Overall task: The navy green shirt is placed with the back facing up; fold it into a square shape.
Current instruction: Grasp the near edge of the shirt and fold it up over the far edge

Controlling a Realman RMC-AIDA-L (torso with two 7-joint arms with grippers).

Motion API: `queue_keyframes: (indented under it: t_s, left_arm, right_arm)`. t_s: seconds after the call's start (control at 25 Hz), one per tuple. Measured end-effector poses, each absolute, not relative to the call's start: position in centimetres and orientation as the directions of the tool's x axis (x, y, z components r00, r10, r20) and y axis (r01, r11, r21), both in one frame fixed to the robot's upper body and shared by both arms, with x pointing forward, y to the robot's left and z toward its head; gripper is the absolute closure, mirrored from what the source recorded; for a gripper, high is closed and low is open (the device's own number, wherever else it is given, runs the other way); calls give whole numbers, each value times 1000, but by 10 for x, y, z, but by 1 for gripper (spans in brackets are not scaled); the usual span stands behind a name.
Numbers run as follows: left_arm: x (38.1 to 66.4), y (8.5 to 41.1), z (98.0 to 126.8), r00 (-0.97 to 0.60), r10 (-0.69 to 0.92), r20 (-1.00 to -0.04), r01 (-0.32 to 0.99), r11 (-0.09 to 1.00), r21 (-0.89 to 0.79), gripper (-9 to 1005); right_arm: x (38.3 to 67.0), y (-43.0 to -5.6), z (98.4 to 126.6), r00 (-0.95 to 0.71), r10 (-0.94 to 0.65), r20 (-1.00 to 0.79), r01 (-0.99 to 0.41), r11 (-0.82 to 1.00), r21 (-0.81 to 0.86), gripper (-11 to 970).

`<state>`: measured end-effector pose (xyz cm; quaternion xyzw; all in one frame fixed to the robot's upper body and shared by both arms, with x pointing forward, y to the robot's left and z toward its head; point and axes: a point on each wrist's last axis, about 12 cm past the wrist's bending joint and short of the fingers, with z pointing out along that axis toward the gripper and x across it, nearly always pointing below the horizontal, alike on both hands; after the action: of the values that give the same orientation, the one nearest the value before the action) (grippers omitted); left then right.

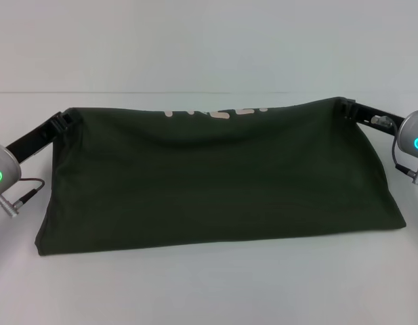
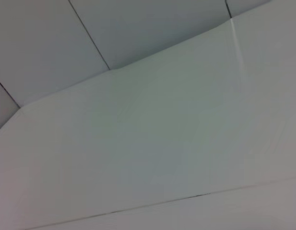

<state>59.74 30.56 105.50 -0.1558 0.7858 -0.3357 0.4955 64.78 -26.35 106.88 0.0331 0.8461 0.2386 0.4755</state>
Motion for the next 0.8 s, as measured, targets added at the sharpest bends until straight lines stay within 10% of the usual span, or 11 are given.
queue_keyframes:
  t_s: [0.32,0.8]
  left_arm:
    - [599,293,1045,-413,-570,-711,67,759,-648,832]
    - [595,285,1033,-357,-583,-730,28,774,-632,750]
  right_arm:
    - [651,-253,1064,-543,224,-809,-183,909,374,915]
    - [646,-262,1059,-535,280,-797,-136,903,408,460]
